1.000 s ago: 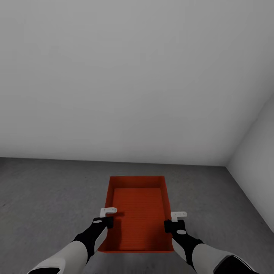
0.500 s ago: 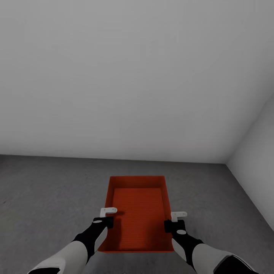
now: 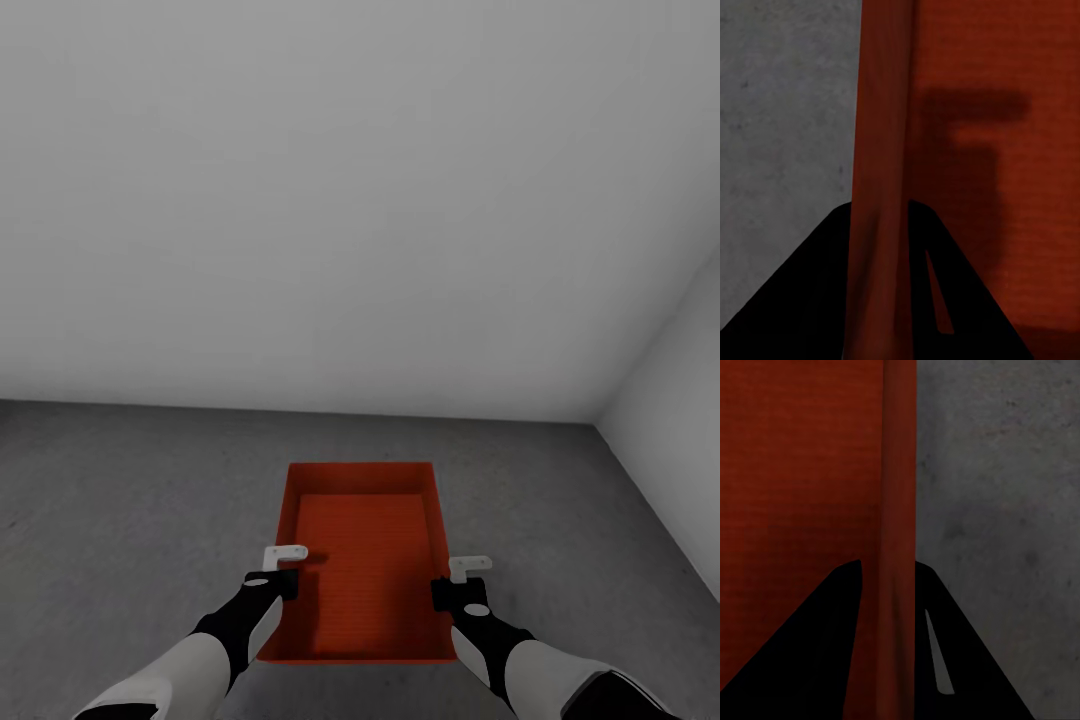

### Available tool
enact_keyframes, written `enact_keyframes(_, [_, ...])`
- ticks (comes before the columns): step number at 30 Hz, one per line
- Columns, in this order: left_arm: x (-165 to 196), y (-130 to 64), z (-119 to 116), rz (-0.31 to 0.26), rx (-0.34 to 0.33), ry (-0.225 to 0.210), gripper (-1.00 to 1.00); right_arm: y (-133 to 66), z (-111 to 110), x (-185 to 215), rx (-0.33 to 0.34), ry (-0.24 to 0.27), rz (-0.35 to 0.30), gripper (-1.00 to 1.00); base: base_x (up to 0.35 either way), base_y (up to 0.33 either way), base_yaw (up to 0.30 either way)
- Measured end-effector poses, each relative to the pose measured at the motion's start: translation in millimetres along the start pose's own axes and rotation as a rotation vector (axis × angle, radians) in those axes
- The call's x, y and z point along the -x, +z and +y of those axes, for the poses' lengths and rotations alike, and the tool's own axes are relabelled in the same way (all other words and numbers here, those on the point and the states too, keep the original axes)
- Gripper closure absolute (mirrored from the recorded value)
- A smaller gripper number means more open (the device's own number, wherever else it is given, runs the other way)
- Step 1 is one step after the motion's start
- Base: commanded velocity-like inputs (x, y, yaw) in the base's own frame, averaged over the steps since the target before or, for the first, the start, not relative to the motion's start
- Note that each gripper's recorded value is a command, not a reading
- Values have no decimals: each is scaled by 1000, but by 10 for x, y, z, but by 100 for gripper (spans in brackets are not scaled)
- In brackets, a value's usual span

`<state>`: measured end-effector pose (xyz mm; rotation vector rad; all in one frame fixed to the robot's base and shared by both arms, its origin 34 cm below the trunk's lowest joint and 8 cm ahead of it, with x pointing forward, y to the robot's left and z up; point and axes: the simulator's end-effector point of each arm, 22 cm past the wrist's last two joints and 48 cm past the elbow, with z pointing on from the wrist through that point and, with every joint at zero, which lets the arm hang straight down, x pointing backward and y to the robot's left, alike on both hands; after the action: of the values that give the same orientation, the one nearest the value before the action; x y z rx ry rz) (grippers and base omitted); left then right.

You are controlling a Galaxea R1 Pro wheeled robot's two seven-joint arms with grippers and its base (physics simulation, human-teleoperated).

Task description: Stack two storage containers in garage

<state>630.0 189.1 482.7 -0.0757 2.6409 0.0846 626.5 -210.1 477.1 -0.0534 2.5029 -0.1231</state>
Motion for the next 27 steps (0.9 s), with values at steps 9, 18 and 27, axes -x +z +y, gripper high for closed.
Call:
enact_keyframes(9, [-25, 15, 0, 4, 0, 0, 100, 11, 3, -25, 0, -1, 4, 100, 0, 0, 0])
enact_keyframes(18, [-23, 16, -1, 3, 0, 0, 100, 11, 2, -25, 0, 0, 3, 100, 0, 0, 0])
enact_keyframes(27, [-18, 16, -1, 0, 0, -1, 100, 11, 2, -19, -1, 0, 1, 100, 0, 0, 0])
